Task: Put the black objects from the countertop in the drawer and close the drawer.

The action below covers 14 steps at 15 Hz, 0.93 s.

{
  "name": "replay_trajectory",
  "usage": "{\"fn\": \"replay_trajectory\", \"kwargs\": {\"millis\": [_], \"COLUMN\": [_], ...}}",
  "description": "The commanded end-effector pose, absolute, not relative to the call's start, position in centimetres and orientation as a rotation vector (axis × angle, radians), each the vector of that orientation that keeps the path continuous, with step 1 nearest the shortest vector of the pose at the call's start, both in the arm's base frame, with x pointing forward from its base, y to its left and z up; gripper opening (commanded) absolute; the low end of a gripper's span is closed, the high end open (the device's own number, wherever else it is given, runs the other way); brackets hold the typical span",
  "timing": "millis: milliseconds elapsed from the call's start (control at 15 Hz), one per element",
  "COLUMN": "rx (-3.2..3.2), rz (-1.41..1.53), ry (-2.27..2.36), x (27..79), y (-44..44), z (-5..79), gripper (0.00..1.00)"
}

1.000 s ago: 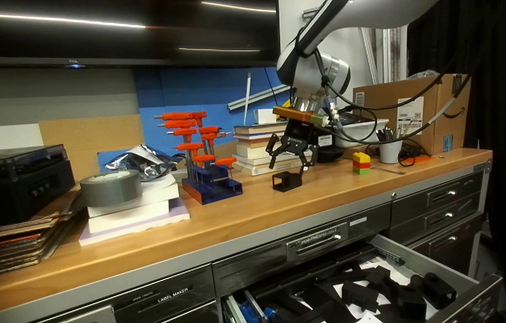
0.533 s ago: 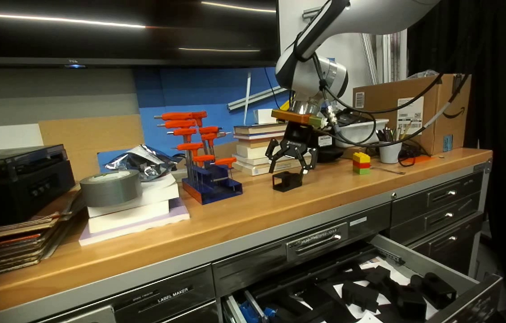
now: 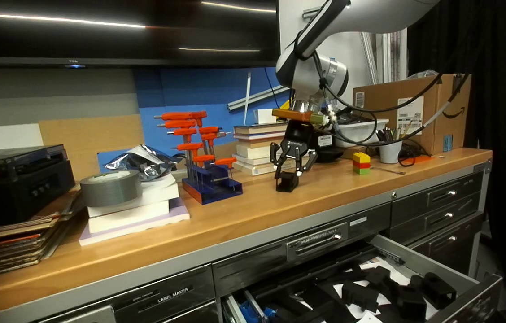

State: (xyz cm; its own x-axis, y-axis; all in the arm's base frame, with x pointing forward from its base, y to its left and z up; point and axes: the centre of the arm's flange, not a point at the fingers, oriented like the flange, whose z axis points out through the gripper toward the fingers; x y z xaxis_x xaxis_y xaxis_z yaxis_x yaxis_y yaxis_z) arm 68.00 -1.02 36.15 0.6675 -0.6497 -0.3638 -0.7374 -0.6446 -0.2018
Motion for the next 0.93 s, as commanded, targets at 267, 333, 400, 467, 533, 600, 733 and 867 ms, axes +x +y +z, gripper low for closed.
{"fn": "replay_trajectory", "kwargs": {"millis": [267,333,400,467,533,600,733,867], "rx": [-2.564,-2.565,-2.565,-2.562,-2.554,-2.551,-2.553,-2.556], "rz": [0.366,0.353,0.339,0.334,0.344,0.347,0.354,0.355], "ry": [1.094,1.106,1.114,1.122,1.130,1.129,1.129,1.136], "x": [65.2,64.6,63.7,62.9,62.0,61.0,59.0,56.7], "y": [-2.2,-2.5,-2.8,-3.0,-3.0,-3.0,-2.4,-1.7], "z": [39.3,39.8,40.6,41.1,41.7,42.4,43.2,43.9], "gripper": [0.27,0.27,0.27,0.27,0.27,0.27,0.27,0.27]}}
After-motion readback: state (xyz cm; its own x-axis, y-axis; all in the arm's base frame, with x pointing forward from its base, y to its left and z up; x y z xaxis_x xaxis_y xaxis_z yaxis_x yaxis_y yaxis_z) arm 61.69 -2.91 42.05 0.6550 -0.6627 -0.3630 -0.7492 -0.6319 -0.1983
